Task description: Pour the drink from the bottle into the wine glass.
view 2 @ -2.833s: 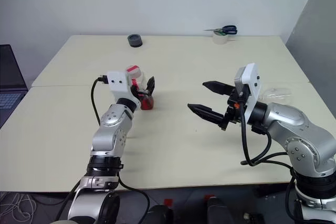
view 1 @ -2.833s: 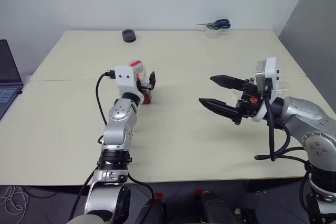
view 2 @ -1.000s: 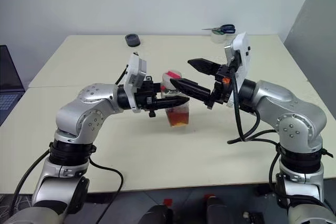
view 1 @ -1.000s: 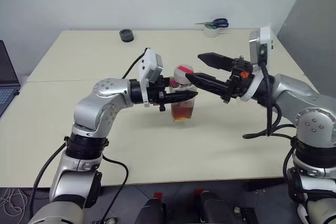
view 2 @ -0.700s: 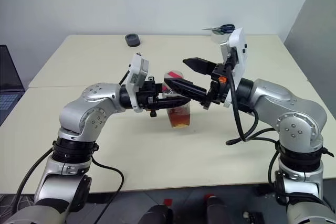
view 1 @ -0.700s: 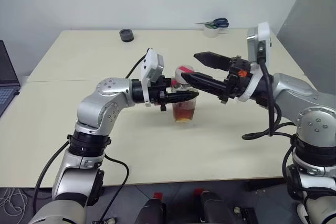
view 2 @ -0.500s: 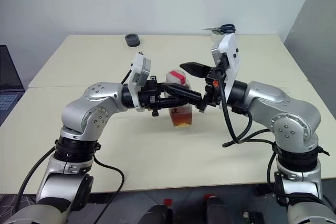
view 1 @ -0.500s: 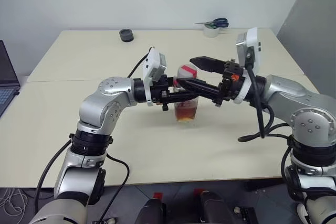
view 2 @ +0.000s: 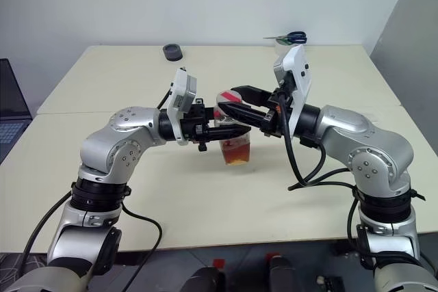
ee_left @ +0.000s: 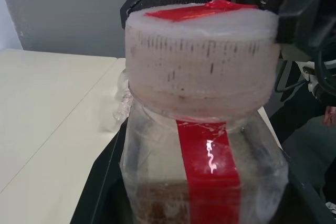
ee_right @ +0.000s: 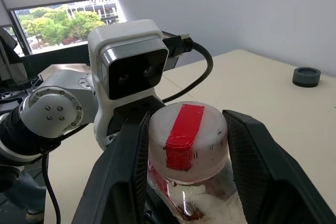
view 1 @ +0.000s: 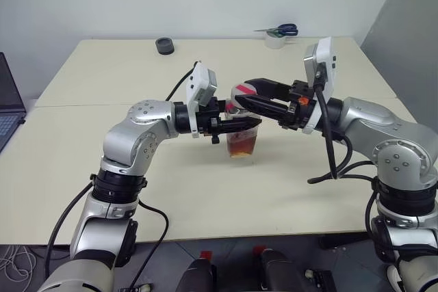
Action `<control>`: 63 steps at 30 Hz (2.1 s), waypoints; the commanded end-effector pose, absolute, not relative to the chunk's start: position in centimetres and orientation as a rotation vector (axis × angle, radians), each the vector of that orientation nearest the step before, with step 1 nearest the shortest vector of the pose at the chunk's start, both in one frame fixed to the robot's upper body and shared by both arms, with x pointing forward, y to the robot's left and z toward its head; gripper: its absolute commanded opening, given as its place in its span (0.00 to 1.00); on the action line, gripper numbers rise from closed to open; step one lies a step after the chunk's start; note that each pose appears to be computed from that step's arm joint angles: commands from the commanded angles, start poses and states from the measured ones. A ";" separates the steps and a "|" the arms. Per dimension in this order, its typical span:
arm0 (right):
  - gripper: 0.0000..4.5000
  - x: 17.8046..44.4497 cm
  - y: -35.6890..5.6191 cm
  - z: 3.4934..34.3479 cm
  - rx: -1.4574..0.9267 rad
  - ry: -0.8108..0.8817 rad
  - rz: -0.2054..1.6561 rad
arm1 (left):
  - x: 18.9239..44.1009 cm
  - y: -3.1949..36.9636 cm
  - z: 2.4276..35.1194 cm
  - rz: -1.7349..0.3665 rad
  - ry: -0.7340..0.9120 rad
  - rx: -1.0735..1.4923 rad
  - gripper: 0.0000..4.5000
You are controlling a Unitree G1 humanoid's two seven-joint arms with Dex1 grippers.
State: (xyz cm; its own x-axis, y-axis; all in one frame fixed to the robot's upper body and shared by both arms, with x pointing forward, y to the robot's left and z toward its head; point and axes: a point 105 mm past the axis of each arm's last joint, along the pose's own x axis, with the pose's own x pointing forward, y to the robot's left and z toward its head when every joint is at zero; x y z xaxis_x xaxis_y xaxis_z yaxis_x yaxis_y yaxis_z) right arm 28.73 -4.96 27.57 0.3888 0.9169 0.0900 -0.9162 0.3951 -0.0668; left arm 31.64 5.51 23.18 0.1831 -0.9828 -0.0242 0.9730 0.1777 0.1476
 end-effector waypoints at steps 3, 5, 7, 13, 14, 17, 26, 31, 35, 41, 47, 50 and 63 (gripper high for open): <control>0.40 27.3 -4.4 28.2 -0.025 -0.182 1.250 | 30.6 5.2 24.6 -1.407 -0.154 0.181 0.40; 0.40 26.8 -4.4 28.3 -0.062 -0.211 1.313 | 30.1 5.1 24.8 -1.429 -0.159 0.184 0.40; 0.40 26.5 -4.5 28.1 -0.121 -0.217 1.386 | 29.8 5.0 25.0 -1.450 -0.161 0.187 0.40; 0.40 29.5 -6.3 26.4 -0.359 -0.094 1.650 | 28.5 4.5 24.7 -1.517 -0.138 0.185 0.40; 0.40 30.0 -6.3 26.3 -0.396 -0.086 1.683 | 28.3 4.5 24.6 -1.521 -0.136 0.185 0.40; 0.40 30.9 -6.1 25.7 -0.532 -0.080 1.765 | 28.2 4.4 24.6 -1.521 -0.134 0.185 0.40; 0.78 31.7 -7.9 27.0 -0.585 -0.006 1.772 | 28.1 4.5 24.6 -1.497 -0.139 0.180 0.40; 1.00 29.8 -11.7 29.8 -0.474 0.126 1.659 | 28.2 4.8 24.6 -1.470 -0.154 0.168 0.40; 1.00 27.1 -11.6 30.2 -0.289 0.156 1.592 | 28.4 4.6 24.6 -1.458 -0.169 0.154 0.40; 1.00 25.5 -7.7 30.5 0.007 -0.029 1.439 | 29.1 3.9 24.9 -1.459 -0.200 0.145 0.40; 1.00 26.0 -5.2 30.9 0.130 -0.175 1.251 | 29.3 3.5 25.2 -1.478 -0.213 0.152 0.40; 1.00 25.7 -5.2 31.0 0.134 -0.182 1.241 | 29.3 3.5 25.3 -1.483 -0.211 0.160 0.40; 0.32 24.9 -5.7 29.6 0.030 -0.153 1.259 | 29.2 3.9 25.5 -1.477 -0.206 0.170 0.40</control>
State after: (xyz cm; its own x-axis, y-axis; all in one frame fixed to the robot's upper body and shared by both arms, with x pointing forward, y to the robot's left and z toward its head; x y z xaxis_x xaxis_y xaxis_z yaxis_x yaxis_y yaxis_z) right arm 26.59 -6.49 29.42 0.3748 0.9171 0.1356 -0.9258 0.3781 0.0012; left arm 29.60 3.90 23.79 0.0875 -0.9962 0.0045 0.9801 0.0869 0.1783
